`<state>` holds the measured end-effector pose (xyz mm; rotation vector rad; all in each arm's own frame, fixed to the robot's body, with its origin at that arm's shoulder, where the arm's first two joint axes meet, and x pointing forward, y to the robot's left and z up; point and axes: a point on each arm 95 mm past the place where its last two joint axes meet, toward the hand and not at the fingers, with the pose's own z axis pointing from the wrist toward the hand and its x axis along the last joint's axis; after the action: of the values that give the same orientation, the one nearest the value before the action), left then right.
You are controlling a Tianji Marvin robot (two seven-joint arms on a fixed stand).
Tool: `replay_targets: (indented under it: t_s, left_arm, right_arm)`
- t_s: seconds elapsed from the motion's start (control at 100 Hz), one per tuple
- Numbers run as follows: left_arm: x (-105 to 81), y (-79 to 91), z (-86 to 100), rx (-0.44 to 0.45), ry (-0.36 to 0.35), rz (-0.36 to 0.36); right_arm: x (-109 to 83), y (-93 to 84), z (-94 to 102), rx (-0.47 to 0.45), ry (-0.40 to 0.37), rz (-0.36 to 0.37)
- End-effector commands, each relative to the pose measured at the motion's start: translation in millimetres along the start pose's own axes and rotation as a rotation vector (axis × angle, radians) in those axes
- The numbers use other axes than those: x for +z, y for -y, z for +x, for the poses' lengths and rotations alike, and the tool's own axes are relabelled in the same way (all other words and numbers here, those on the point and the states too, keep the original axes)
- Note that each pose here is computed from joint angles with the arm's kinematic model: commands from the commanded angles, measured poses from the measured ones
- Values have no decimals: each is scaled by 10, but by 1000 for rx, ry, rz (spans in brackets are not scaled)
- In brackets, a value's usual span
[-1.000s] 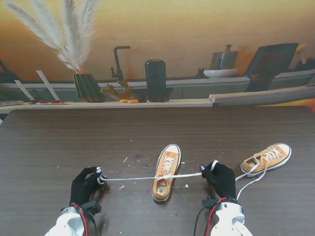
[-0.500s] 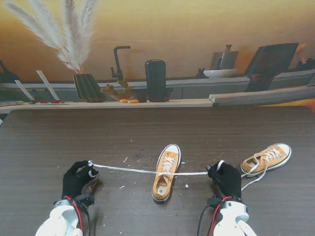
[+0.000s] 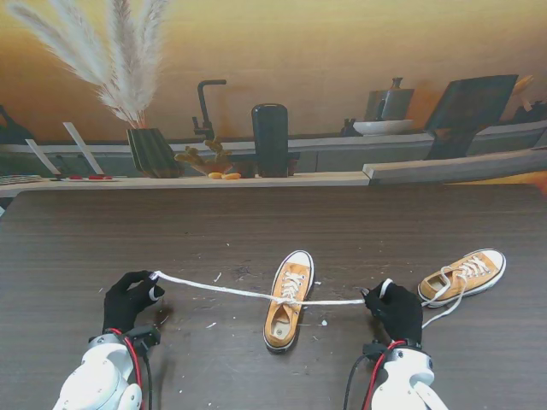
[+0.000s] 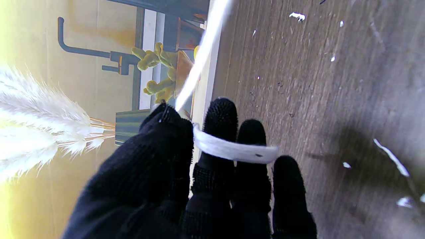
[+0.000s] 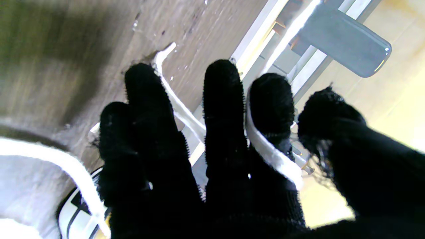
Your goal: Tie the shoelaces into a bow on the shoes
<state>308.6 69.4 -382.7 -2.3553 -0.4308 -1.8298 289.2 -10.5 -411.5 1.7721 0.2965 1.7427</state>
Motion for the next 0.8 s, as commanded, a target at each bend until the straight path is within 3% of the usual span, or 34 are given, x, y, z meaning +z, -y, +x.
replay_targets:
  t_s: [0.0,0.14,0.27,0.46,0.67,0.79]
  left_arm:
    - [-45,-7,19,10,-20,-54]
    - [-122,1,57,29,-71,-127]
    - [-176,5,93,212,-165,-145]
    - [-240,-2,140,465,-279,-163]
    - [-215,67,146,785,-354,-96]
    - [-205,90,154,863,-364,-48]
  right_arm:
    - [-18,-7,36,31,-13,19]
    - [-60,-52,113,25,-63,47]
    - [-94,-129,207,-40,-128,43]
    - [-156,-232,322,-112,-160,131]
    - [-169,-340,360,-366,-196,141]
    - [-176,-418,406,-506,-210,160]
